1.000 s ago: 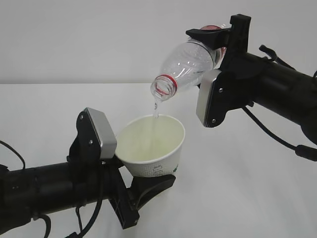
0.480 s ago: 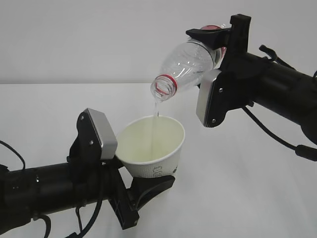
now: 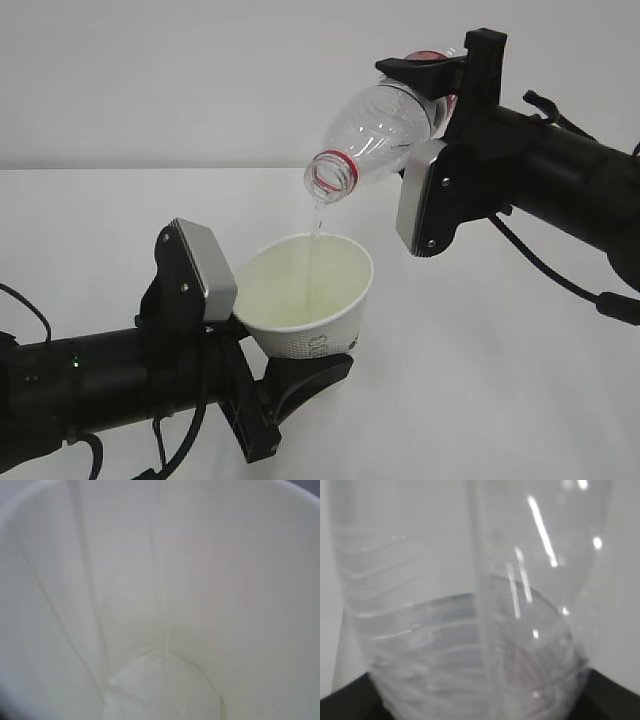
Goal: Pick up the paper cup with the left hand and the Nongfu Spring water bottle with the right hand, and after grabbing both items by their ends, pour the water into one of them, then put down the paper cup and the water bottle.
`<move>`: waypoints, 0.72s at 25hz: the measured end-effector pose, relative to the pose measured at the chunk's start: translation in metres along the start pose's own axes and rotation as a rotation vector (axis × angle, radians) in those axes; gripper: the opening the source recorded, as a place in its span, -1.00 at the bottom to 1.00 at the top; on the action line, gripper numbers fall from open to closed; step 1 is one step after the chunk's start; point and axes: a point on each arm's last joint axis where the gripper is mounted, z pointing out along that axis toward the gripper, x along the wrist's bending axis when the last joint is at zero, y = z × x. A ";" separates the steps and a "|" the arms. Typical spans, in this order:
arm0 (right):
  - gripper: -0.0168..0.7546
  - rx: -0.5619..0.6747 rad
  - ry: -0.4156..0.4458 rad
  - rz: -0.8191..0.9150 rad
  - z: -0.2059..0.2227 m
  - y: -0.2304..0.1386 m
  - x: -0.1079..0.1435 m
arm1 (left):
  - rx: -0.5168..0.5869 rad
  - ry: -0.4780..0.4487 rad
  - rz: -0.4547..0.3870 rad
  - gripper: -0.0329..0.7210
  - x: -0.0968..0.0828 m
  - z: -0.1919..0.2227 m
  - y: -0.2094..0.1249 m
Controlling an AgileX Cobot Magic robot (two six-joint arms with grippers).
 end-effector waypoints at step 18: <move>0.37 -0.001 0.000 -0.001 0.000 0.000 0.000 | 0.002 0.000 0.000 0.43 0.000 0.000 0.000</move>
